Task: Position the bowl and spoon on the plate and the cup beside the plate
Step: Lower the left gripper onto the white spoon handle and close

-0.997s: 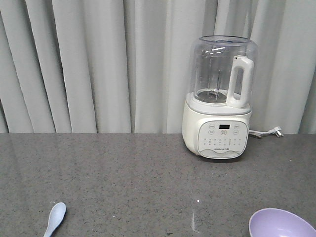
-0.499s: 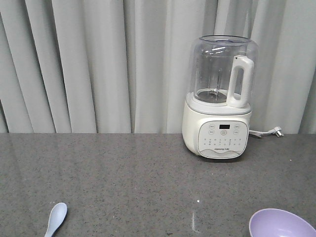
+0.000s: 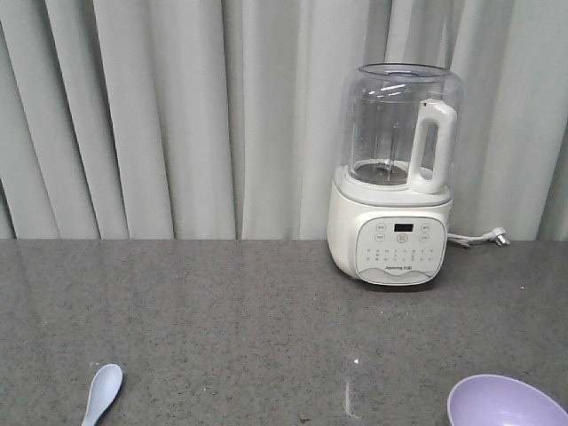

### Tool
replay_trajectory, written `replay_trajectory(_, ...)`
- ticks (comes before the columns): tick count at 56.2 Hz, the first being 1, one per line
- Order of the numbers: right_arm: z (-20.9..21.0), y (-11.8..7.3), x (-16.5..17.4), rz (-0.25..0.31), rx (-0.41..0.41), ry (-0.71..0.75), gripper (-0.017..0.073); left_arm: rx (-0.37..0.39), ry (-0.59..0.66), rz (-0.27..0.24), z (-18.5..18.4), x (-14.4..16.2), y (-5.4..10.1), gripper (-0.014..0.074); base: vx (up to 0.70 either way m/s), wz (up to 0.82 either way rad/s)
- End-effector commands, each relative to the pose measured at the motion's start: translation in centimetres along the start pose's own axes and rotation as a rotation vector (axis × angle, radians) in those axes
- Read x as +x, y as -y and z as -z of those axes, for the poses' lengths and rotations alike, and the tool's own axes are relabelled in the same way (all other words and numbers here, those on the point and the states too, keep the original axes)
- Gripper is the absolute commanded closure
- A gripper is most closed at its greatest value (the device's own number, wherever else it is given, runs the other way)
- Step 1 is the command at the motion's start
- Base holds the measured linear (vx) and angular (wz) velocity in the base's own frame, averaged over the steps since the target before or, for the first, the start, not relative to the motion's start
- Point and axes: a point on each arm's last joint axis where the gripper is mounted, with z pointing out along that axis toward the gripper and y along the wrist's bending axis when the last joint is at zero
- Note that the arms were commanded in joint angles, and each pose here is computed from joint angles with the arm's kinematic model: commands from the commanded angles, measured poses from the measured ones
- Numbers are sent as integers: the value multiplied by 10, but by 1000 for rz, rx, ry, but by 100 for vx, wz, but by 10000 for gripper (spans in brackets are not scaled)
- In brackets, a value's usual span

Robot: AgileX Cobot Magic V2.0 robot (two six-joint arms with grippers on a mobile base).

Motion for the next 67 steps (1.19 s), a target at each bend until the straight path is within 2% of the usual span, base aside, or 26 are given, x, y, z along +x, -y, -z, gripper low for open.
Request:
replay_trajectory(1,-12,0,-8,22,2,46,564,-10,63,20,-10,-10,-1,593,0,0)
replay_trajectory(6,-17,0,-5,21,0,27,543,-6,37,21,-17,-5,0,567,0,0)
replay_trajectory(13,-17,0,-3,22,0,11,438,-6,33,21,-18,-4,0,444,0,0)
replay_trajectory(26,-17,0,-4,22,0,16,33,-8,48,14,-18,-6,-1,52,0,0)
replay_trajectory(28,-17,0,-4,22,0,24,-16,-9,56,28,-18,-6,-1,12,0,0)
replay_trajectory(31,-17,0,-6,19,0,45,-70,-8,64,95,-18,-7,-1,-27,0,0)
replay_trajectory(35,-17,0,-7,4,-1,48,-99,-6,56,148,-18,-7,-1,-35,0,0)
replay_trajectory(39,-17,0,-6,-15,-1,44,-96,3,1,133,-20,-10,1,-24,0,0)
replay_trajectory(42,-17,0,-6,-34,-2,44,-90,19,-86,125,-24,-16,3,-6,0,0)
replay_trajectory(46,-17,0,-6,-35,-2,44,-76,36,-170,96,-36,-28,5,20,0,0)
replay_trajectory(51,-17,0,-6,-35,-2,42,-52,52,-304,87,-56,-27,7,52,0,0)
replay_trajectory(56,-17,0,-5,-35,-2,35,-26,65,-505,79,-77,-1,8,78,0,0)
replay_trajectory(67,-17,0,-3,-33,-1,12,-13,67,-933,91,-111,91,8,109,0,0)
